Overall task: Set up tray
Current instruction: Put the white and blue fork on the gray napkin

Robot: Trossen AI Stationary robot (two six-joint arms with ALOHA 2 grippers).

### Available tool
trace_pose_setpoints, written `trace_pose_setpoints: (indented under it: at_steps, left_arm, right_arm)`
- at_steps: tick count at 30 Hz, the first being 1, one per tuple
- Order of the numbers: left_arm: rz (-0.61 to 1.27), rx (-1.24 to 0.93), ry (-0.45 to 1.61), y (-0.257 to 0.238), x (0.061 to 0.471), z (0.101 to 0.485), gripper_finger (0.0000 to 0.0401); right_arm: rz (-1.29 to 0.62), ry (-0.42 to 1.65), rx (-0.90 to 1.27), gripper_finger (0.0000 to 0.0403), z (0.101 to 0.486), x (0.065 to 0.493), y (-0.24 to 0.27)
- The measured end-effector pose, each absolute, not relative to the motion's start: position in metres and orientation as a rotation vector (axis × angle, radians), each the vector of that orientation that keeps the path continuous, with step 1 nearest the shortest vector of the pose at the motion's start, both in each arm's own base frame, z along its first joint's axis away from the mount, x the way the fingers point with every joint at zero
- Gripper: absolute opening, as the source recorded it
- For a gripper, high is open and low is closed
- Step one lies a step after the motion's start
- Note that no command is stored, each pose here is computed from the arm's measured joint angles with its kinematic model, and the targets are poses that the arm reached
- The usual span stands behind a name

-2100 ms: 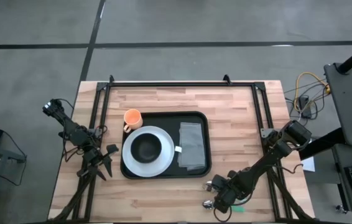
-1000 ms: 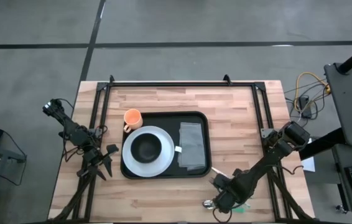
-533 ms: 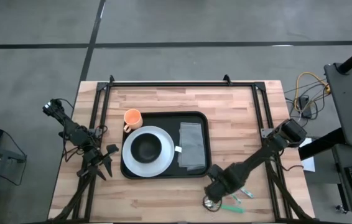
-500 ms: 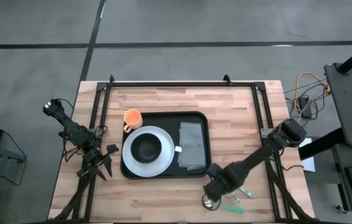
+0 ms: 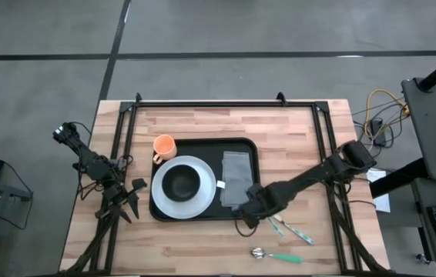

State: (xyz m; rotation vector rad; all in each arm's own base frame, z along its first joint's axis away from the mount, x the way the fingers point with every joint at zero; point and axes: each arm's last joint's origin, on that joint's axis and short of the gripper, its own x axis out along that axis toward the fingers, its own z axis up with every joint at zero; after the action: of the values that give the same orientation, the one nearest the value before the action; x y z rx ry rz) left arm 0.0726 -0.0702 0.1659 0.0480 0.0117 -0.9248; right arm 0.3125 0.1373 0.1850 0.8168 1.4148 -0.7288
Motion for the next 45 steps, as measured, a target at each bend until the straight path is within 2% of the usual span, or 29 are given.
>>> trace_pose_setpoints:
  at_steps: [9,20,30,40,45]
  left_arm:
    - [-0.925,0.048,0.012,-0.07,0.073,0.166,0.0101]
    - [-0.925,0.048,0.012,-0.07,0.073,0.166,0.0101]
    - [-0.925,0.048,0.012,-0.07,0.073,0.166,0.0101]
    - [-0.925,0.048,0.012,-0.07,0.073,0.166,0.0101]
    - [-0.925,0.048,0.013,-0.07,0.073,0.166,0.0101]
  right_arm:
    - [-0.784,1.316,0.952,0.0013,0.186,0.33,0.111]
    - [-0.955,1.146,1.123,0.0013,0.185,0.345,0.075]
    - [-0.942,0.869,1.18,0.0013,0.189,0.368,0.044]
    - [-1.007,0.843,1.248,0.0013,0.184,0.365,0.041]
    - [-1.041,0.884,1.216,0.0013,0.162,0.37,0.044]
